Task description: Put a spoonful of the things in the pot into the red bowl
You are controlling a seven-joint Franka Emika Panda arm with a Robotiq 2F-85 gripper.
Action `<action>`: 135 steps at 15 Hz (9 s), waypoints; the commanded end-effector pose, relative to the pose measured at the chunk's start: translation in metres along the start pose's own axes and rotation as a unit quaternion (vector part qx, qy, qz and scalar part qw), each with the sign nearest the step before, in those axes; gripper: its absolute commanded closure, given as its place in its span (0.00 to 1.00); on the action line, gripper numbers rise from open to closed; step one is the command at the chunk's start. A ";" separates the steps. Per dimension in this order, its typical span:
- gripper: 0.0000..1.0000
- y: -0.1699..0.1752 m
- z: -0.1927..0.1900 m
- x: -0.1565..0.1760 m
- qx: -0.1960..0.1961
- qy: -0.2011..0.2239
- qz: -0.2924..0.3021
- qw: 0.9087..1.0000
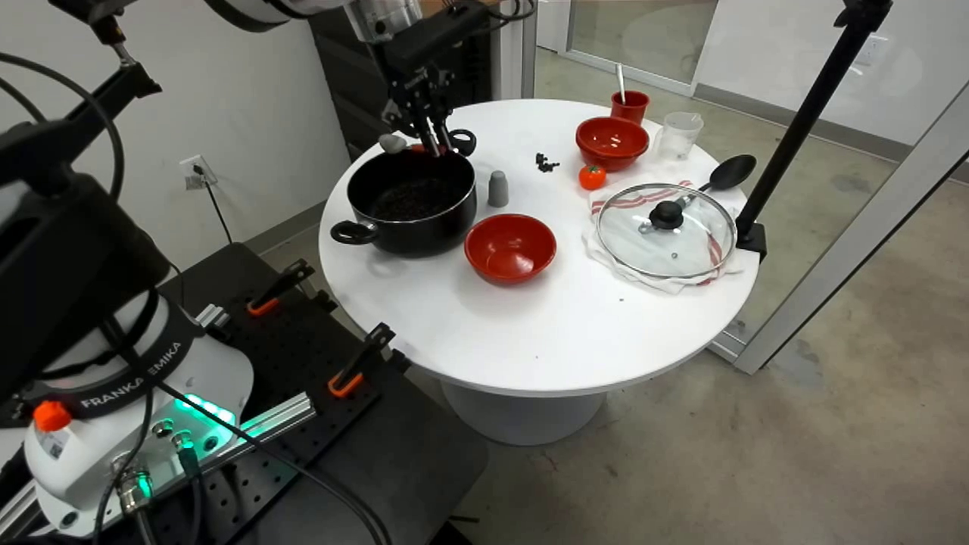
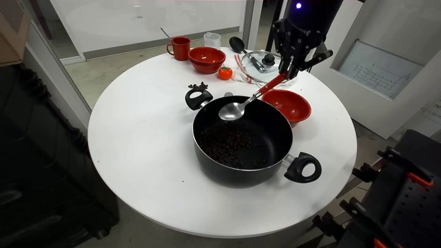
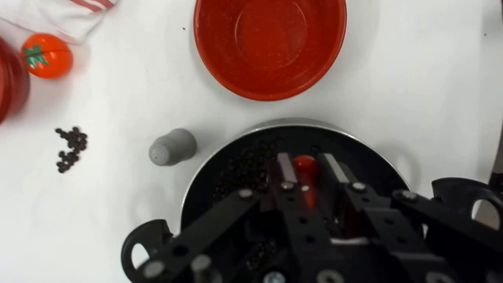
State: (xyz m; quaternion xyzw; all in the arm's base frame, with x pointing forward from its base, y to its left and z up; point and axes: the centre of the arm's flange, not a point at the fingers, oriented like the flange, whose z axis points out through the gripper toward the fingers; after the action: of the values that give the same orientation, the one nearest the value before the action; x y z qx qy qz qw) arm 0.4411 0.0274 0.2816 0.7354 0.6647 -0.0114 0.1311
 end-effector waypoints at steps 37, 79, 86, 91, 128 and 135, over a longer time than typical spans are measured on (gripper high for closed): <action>0.95 0.032 0.073 0.122 0.277 -0.410 0.277 0.823; 0.95 0.097 0.205 0.114 0.507 -0.430 0.357 0.657; 0.95 0.093 0.193 0.071 0.450 -0.343 0.318 0.761; 0.95 0.092 0.192 0.029 0.400 -0.280 0.286 0.825; 0.95 0.077 0.090 -0.169 0.284 -0.190 0.261 0.903; 0.95 0.051 0.103 -0.269 0.305 -0.206 0.293 0.882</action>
State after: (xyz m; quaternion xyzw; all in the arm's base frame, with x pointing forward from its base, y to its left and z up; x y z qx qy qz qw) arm 0.4906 -0.2288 0.2347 0.8831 0.3362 -0.3264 0.0232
